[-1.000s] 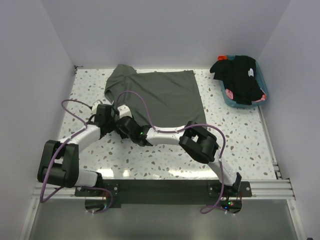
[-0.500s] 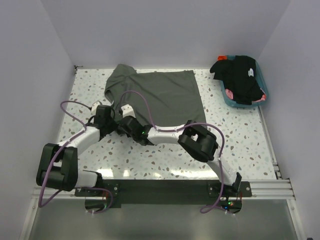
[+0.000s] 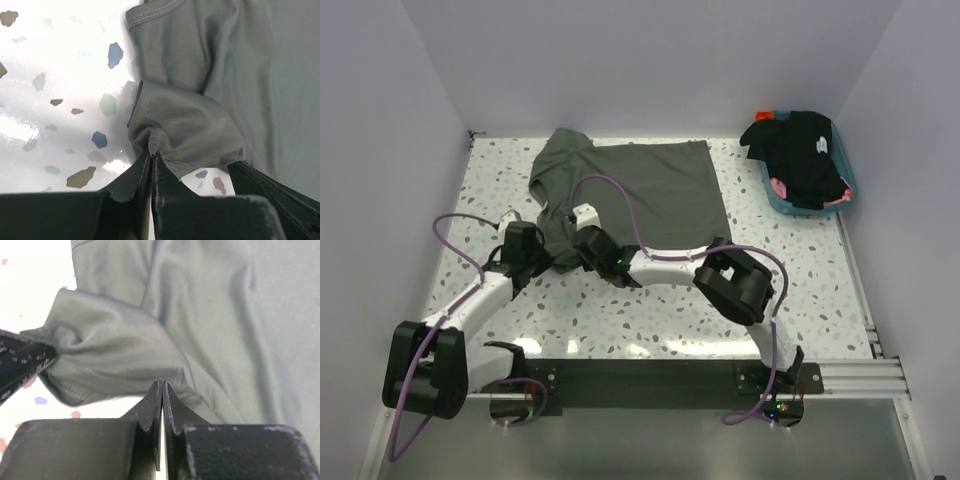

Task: Fold and stack the t-shirts
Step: Flatten the tshirt out

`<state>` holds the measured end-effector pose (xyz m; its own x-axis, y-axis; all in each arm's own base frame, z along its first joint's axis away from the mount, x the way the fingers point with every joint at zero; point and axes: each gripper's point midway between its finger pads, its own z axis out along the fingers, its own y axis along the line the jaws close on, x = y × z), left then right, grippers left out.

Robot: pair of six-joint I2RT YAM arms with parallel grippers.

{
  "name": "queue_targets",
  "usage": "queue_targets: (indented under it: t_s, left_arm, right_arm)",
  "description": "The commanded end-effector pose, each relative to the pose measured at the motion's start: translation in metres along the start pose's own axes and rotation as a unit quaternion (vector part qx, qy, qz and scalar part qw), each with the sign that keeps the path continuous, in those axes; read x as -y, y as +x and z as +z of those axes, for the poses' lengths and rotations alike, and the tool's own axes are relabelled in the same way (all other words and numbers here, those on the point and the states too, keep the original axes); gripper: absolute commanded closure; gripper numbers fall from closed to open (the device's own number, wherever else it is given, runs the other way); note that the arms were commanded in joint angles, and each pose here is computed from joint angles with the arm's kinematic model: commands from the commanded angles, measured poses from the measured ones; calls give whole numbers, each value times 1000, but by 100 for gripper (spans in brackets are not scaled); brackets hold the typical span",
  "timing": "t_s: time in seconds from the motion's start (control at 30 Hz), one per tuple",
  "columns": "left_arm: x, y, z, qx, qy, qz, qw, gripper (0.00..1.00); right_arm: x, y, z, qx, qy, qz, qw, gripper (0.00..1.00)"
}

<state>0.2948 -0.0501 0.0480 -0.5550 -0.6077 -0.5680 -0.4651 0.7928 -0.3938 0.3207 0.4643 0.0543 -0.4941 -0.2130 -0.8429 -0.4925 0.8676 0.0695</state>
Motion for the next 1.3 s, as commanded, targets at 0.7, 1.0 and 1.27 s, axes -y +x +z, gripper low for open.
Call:
queue_targets:
  t_s: [0.7, 1.0, 1.27]
  left_arm:
    - [-9, 21, -32, -12, 38, -7, 999, 100]
    - [-22, 40, -39, -29, 33, -29, 999, 100]
    - [-62, 53, -48, -34, -59, -77, 995, 100]
  right_arm:
    - [-53, 7, -19, 16, -60, 17, 998, 38]
    - [-44, 5, -13, 23, -30, 30, 999, 47]
    - [3, 17, -68, 1, 7, 49, 999, 45]
